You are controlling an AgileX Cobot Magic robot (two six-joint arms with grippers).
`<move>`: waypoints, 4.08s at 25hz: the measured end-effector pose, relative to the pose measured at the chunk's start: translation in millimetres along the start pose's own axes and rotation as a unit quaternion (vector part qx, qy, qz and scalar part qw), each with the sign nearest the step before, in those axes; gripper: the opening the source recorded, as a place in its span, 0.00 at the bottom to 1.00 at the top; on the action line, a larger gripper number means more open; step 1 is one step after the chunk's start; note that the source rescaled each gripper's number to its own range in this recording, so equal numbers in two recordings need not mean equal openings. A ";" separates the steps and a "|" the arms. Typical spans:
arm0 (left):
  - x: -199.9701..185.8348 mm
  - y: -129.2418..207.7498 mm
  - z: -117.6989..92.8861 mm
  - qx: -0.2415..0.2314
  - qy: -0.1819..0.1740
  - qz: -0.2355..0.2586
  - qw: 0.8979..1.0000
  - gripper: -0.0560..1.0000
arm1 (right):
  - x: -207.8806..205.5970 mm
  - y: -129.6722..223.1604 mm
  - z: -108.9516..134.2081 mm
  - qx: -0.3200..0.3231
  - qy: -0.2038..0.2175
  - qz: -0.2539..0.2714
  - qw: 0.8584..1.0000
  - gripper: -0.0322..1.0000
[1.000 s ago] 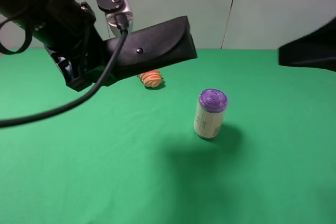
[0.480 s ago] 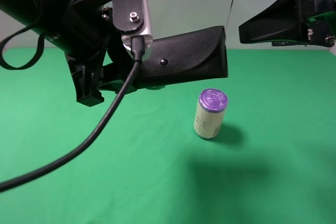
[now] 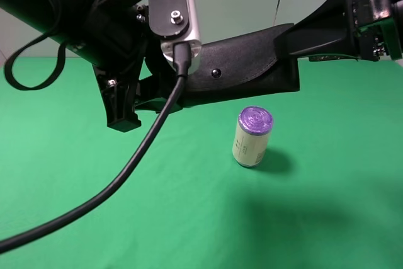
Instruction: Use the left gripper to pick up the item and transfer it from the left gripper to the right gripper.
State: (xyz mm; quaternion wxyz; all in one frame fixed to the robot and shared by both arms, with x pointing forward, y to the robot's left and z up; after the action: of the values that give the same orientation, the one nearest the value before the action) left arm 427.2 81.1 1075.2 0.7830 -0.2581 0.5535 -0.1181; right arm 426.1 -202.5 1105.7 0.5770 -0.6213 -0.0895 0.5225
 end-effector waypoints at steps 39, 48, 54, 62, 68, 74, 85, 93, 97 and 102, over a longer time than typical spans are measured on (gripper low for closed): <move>21.6 -19.2 -10.0 0.041 0.010 -0.054 0.998 0.06 | -1.6 -1.0 17.5 -0.016 -0.085 -0.003 0.996 0.17; 21.6 -19.1 -9.9 0.038 0.009 -0.054 0.998 0.05 | -1.8 -1.0 17.9 -0.017 -0.086 -0.003 0.996 0.17; 21.6 -19.9 -9.5 0.028 0.007 -0.057 0.998 0.11 | -1.8 -1.0 17.9 -0.018 -0.086 -0.003 0.996 0.16; 20.3 -26.4 -6.1 -0.006 -0.007 -0.088 0.996 0.97 | -1.1 2.1 15.0 -0.031 -0.073 0.011 0.997 0.06; 16.7 -26.1 -6.5 -0.008 -0.006 -0.089 0.996 1.00 | -1.1 2.1 15.0 -0.031 -0.073 0.011 0.997 0.06; -21.3 -23.7 -8.9 -0.025 -0.012 -0.112 0.993 1.00 | -1.1 2.1 14.9 -0.031 -0.072 0.011 0.997 0.06; -103.9 20.1 -9.2 -0.146 -0.085 -0.059 0.984 0.99 | -1.1 2.1 14.9 -0.031 -0.072 0.011 0.997 0.06; -155.9 66.0 -17.8 -0.315 -0.143 -0.081 0.935 0.97 | -1.1 2.1 14.9 -0.031 -0.072 0.011 0.997 0.06; -165.5 100.7 -30.3 -0.368 -0.159 -0.084 0.912 0.96 | -1.1 2.1 14.9 -0.031 -0.072 0.011 0.997 0.06; -168.2 136.6 -47.2 -0.399 -0.161 -0.097 0.898 0.96 | -1.1 2.2 14.9 -0.031 -0.072 0.011 0.997 0.06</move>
State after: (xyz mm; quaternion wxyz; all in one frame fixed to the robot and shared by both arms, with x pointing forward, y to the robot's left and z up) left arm 309.1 261.9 1125.7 0.6776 -0.6167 0.3926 0.0803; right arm 413.3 -194.7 1107.7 0.5433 -0.6008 -0.1401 0.5695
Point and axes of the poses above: a point on each arm's last joint axis where the gripper is mounted, x pointing out along that axis toward the gripper, z along the wrist's bending axis when the last joint is at zero, y = z × x, the point moved 1 cm from there along x, pointing out along that axis toward the gripper, and after that the axes turned 11 degrees about -x, right-handed, at the moved point
